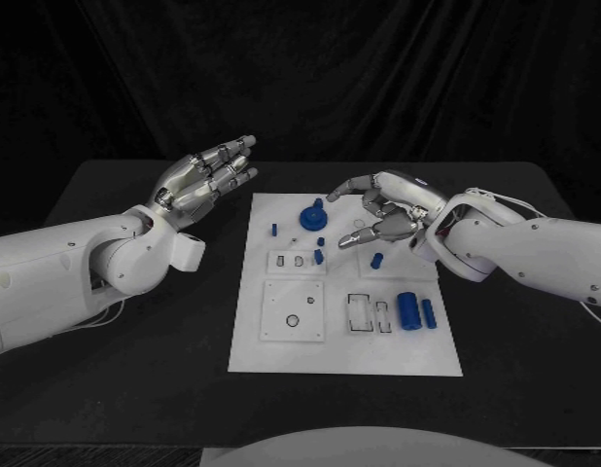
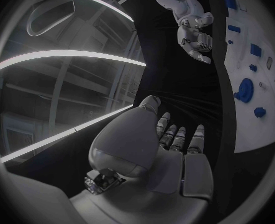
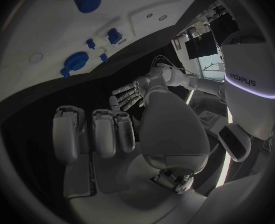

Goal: Assemble the parts on the task board

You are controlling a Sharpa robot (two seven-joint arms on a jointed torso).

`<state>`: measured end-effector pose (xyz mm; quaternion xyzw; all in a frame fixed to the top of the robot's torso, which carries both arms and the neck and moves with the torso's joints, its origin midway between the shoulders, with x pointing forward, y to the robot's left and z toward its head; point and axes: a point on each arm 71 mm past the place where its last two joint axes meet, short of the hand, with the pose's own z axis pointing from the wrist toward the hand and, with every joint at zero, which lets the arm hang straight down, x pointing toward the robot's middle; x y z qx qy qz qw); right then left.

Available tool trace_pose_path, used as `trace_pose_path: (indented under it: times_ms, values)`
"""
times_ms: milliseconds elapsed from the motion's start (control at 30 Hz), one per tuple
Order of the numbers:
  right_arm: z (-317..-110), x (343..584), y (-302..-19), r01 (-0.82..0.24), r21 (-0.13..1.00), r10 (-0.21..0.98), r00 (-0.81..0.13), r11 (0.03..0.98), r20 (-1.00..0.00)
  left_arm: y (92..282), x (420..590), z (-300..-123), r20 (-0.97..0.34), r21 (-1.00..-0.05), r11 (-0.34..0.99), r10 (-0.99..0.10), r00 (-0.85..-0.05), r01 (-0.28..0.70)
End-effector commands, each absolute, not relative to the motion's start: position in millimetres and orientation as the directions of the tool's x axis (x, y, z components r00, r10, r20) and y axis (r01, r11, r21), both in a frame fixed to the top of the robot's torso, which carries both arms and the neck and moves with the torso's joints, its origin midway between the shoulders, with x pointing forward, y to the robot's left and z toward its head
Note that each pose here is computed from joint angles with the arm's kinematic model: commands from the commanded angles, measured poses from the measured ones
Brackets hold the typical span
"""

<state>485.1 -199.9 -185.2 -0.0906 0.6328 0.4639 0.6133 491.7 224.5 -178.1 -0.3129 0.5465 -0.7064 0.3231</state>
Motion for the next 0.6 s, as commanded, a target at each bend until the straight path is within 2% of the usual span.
trace_pose_path:
  times_ms: [33, 200, 367, 467, 600]
  values:
    - [-167, 483, -212, -0.684, 0.542, 0.584, -0.204, 0.489, -0.785, 223.2, 490.0, -175.6, -0.042, -0.968, -0.115, -0.802, -0.596, 0.224]
    - [-151, 483, -230, -0.671, 0.562, 0.643, -0.163, 0.483, -0.748, 223.1, 488.1, -171.6, -0.208, -0.932, -0.009, -0.806, -0.554, 0.364]
    - [-142, 483, -243, -0.669, 0.557, 0.667, -0.121, 0.493, -0.735, 221.3, 488.2, -162.6, -0.420, -0.847, 0.139, -0.767, -0.486, 0.512]
    - [-139, 486, -247, -0.662, 0.558, 0.670, -0.112, 0.500, -0.734, 217.7, 491.0, -153.6, -0.570, -0.764, 0.254, -0.698, -0.434, 0.593]
    - [-139, 489, -249, -0.647, 0.570, 0.666, -0.126, 0.507, -0.735, 210.8, 496.7, -146.3, -0.729, -0.653, 0.409, -0.566, -0.384, 0.637]
